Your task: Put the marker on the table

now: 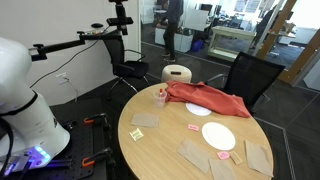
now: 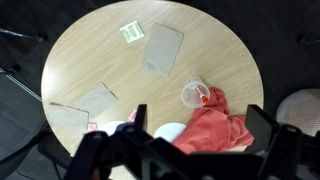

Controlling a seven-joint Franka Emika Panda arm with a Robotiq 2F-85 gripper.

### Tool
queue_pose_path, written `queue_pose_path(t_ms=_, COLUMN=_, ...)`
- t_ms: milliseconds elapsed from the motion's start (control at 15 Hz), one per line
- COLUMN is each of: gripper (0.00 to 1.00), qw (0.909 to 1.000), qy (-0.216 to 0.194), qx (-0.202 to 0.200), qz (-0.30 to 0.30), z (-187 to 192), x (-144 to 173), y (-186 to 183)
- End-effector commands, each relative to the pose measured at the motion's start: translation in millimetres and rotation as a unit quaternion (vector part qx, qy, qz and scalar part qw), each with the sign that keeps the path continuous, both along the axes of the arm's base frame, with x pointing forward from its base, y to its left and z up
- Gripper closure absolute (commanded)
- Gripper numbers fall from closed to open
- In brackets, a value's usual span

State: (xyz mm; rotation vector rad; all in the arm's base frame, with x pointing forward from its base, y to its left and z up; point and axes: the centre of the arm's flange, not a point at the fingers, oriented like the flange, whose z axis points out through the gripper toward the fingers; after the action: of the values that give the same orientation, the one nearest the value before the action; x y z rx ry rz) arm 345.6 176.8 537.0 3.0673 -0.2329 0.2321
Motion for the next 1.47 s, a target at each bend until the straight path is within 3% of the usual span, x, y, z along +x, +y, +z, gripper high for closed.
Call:
queue_pose_path(t_ms=0, gripper=0.0, qw=0.9978, qy=-0.011, qx=0.019, qz=0.063, z=-12.5, x=33.6, y=-16.2)
queue_pose_path(t_ms=400, gripper=0.0, qw=0.9839, qy=-0.02, qx=0.027, qz=0.176, z=-51.0, x=82.9, y=-35.2)
queue_pose_path(t_ms=1000, gripper=0.0, qw=0.9464, qy=-0.033, qx=0.033, qz=0.32, z=-122.6, x=118.0, y=-29.1)
queue_pose_path(t_ms=1067, gripper=0.0, qw=0.9543, qy=-0.029, qx=0.028, qz=0.296, z=-112.9, x=114.7, y=-28.4)
queue_pose_path(t_ms=1400, gripper=0.0, qw=0.9496, qy=-0.021, qx=0.027, qz=0.312, z=-124.0, x=117.0, y=-26.3)
